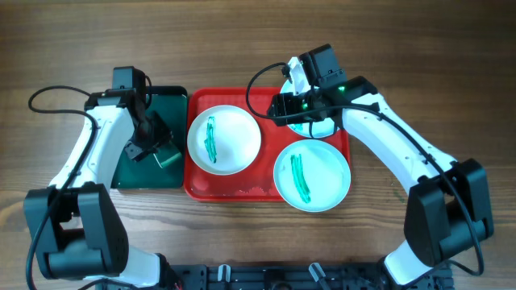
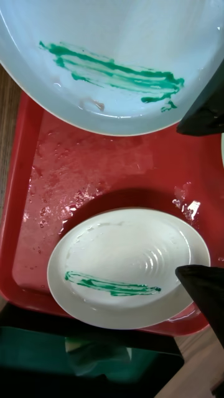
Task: Clean dirty plates on tray and stack at the side
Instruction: 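Grasp the green sponge with left gripper, left plate rim with right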
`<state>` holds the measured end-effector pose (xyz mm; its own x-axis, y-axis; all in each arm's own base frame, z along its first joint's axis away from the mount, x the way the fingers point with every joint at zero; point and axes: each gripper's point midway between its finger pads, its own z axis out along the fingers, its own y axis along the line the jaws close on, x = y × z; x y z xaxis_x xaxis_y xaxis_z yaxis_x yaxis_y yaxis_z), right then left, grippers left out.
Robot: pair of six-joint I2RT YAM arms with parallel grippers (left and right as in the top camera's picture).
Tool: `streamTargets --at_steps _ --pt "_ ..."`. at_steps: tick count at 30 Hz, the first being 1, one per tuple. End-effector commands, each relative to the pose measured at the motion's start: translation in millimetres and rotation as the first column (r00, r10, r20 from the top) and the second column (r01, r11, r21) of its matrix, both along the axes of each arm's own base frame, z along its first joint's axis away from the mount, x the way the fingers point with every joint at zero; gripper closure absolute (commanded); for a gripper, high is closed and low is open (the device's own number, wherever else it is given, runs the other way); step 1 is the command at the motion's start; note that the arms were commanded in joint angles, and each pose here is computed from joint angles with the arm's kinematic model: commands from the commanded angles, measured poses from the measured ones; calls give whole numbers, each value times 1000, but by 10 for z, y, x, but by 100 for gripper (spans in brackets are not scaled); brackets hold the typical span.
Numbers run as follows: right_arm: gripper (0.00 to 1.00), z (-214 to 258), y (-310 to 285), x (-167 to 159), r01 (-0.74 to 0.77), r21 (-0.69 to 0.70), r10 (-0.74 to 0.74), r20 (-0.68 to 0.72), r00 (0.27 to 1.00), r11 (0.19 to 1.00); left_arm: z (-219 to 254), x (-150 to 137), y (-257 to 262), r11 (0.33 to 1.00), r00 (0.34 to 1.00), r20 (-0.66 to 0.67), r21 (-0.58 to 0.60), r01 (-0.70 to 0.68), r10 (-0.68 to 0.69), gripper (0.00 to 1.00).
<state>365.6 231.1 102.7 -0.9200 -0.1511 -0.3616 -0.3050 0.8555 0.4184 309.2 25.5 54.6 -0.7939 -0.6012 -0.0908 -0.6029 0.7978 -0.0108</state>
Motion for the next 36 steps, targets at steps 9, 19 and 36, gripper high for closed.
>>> streamTargets --at_steps 9,19,36 --pt "32 6 29 42 -9 -6 9 14 1000 1000 -231 65 -61 999 1000 -24 -47 -13 12 71" --pt "30 14 17 88 -1 -14 2 35 999 1000 -228 165 -3 996 996 12 -5 93 -93 73" --pt "28 14 21 96 -3 -14 4 39 999 1000 -465 218 -15 998 998 -14 -19 64 -64 94"
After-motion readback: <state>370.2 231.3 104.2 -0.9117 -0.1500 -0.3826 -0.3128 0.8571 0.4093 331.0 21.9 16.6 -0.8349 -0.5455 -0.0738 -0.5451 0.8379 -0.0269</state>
